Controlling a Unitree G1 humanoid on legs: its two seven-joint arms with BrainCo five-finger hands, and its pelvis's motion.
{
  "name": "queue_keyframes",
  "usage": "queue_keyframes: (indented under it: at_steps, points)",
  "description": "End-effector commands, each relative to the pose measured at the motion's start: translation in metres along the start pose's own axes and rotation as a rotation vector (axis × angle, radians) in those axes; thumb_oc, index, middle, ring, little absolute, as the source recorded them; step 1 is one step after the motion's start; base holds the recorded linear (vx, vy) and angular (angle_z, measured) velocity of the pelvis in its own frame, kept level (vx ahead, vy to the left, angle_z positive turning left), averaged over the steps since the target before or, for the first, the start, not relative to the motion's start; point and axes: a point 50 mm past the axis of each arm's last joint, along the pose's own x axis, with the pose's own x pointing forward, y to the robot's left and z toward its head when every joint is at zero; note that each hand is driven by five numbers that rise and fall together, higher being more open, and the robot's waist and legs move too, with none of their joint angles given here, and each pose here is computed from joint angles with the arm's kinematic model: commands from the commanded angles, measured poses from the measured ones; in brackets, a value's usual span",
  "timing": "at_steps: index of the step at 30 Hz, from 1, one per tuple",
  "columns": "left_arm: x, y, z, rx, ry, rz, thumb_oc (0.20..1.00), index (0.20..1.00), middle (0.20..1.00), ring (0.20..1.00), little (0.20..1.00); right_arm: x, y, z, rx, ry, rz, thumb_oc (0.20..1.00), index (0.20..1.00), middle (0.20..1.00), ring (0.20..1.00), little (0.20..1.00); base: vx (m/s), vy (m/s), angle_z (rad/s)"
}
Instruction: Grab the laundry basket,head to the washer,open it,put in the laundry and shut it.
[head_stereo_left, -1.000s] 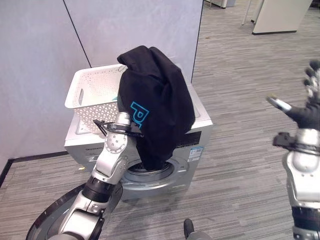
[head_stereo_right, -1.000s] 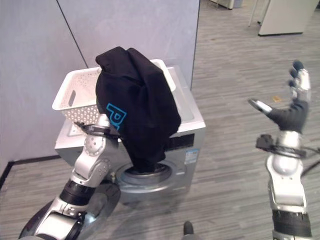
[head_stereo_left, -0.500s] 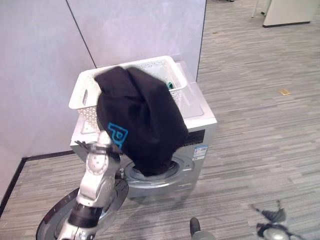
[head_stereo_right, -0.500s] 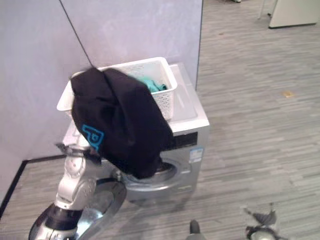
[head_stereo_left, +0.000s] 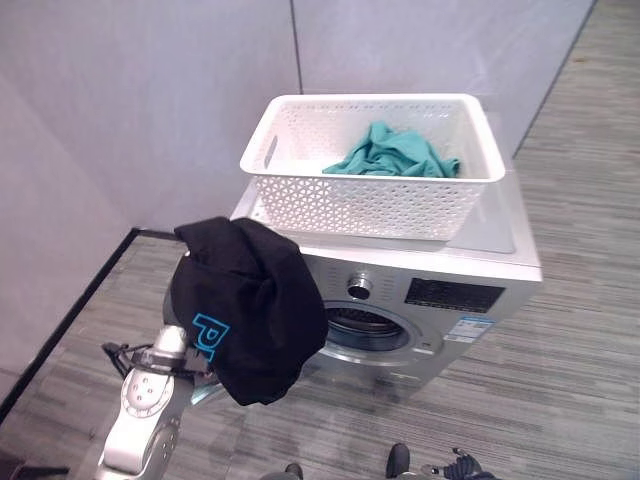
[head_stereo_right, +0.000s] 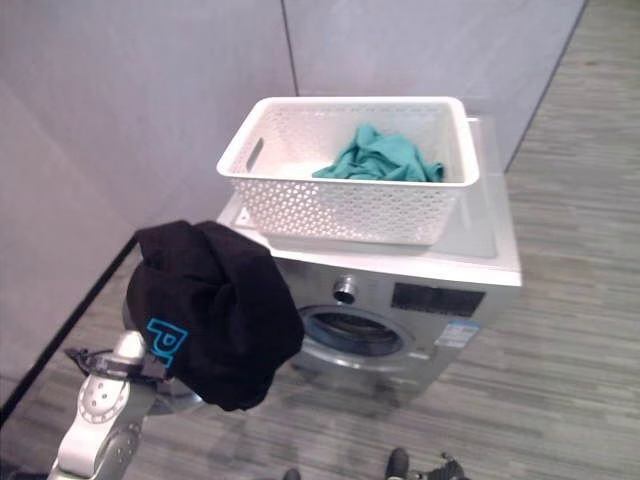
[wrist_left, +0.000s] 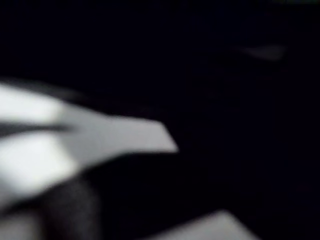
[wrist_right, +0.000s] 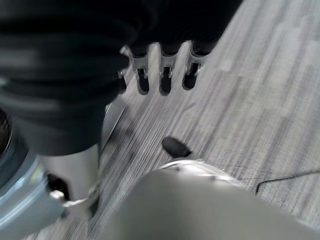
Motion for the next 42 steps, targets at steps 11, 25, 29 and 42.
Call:
queue_keyframes:
  at_steps: [11,25,29,42]
  points:
    - [0.011,-0.032,-0.051,-0.025,0.135,-0.100,0.200,0.200,0.200,0.200,0.200,0.008,-0.015,0.070,-0.049,-0.165,-0.107,1.000,1.000,1.000,1.000,1.000,-0.11,-0.008,-0.03]
    - [0.040,-0.068,-0.087,-0.101,0.234,-0.089,0.200,0.200,0.200,0.200,0.200,-0.005,-0.020,0.173,-0.065,-0.429,-0.202,1.000,1.000,1.000,1.000,1.000,-0.04,0.002,-0.11]
    - [0.062,-0.073,-0.092,-0.096,0.239,-0.025,0.200,0.200,0.200,0.200,0.200,-0.018,-0.007,0.207,-0.079,-0.566,-0.193,1.000,1.000,1.000,1.000,1.000,0.03,-0.009,-0.14]
    - [0.173,-0.033,-0.001,-0.081,-0.103,0.367,0.200,0.200,0.200,0.200,0.200,-0.038,0.011,0.234,-0.082,-0.733,-0.186,1.000,1.000,1.000,1.000,1.000,0.01,-0.015,0.04]
